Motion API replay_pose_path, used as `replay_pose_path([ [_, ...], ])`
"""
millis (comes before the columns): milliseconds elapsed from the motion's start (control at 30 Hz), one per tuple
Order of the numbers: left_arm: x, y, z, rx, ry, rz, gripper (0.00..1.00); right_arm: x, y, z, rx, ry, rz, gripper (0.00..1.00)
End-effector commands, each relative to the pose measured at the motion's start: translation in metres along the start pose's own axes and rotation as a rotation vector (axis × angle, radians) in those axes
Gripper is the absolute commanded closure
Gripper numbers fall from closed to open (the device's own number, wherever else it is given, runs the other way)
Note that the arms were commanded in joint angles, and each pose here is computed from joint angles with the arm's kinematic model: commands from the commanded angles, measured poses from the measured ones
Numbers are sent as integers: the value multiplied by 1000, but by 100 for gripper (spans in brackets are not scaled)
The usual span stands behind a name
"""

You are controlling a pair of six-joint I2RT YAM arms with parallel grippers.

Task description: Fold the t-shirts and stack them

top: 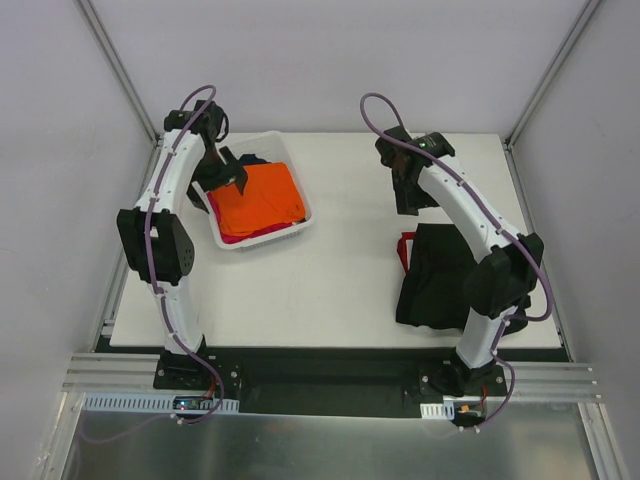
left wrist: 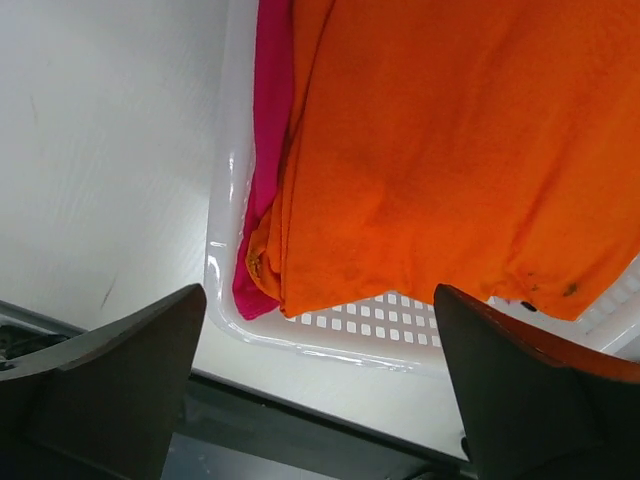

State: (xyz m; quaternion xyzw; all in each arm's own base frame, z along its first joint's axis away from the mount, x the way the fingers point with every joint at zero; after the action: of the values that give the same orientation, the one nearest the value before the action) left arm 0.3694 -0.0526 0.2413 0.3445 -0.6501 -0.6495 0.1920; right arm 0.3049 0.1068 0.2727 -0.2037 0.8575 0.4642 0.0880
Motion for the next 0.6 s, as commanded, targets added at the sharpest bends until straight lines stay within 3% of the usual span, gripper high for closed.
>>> replay_pose_path([
  [0,8,9,-3,90,1,37,26,12,13,-11,25,61,44,4],
  [100,4,5,-18,154,39,47,100,8,14,-11,23,55,23,4],
  [233,0,-3,-41,263,25,86,100,2,11,-7,31,73,31,4],
  [367,12,-31,-60,385,-8,242,100,4,10,-11,58,77,29,4],
  [567,20,-83,-29,203,93,285,100,9,10,-14,65,83,25,4],
])
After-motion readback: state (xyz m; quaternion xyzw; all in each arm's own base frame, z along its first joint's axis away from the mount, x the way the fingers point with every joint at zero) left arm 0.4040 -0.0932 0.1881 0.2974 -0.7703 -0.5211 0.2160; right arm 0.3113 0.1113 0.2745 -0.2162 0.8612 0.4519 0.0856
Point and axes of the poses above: each gripper's point midway between its finger pads, its own y axis back along the fingers, its own z axis along the line the jaws close on, x = y × z, the point moved 7 cm from there along y, back along the fingers, and after that the axes turned 9 degrees about y, right-handed, at the moved point
